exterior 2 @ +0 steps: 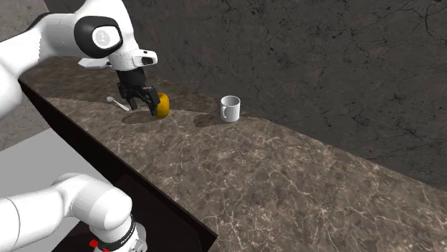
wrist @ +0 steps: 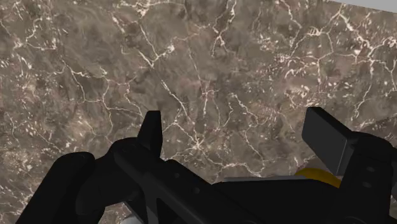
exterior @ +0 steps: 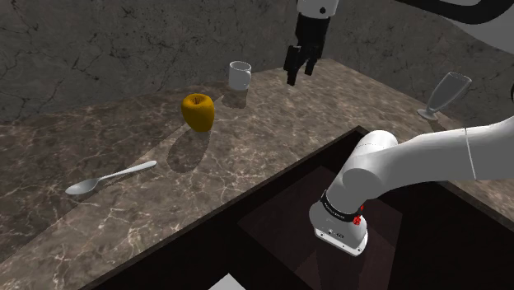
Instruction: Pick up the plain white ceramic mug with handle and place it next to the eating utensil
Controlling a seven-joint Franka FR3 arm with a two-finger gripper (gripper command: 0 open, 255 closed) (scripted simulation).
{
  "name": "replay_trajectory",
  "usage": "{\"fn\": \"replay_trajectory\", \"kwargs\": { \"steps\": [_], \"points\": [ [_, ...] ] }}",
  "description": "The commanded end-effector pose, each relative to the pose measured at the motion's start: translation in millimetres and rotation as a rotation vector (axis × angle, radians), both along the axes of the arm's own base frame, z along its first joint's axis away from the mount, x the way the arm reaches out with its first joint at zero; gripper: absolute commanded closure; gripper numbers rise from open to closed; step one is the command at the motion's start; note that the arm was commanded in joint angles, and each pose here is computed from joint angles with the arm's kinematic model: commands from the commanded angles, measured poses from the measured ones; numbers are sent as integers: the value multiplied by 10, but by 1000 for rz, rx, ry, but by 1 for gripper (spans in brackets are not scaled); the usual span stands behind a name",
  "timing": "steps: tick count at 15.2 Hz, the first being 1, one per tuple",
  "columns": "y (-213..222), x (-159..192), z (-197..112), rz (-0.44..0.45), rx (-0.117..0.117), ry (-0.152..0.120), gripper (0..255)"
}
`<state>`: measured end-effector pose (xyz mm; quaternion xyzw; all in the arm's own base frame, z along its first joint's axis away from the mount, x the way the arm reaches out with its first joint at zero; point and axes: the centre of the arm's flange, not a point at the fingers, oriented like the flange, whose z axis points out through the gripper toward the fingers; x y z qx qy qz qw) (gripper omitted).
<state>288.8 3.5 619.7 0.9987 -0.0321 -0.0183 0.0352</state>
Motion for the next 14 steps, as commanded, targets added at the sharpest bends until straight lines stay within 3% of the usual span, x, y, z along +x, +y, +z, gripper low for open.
{"fn": "replay_trajectory", "kwargs": {
  "steps": [1, 14],
  "points": [
    [0, 0, 0, 0, 0, 0, 0],
    [-923, 1335, -499, -13, 31, -35, 0]
  ]
}}
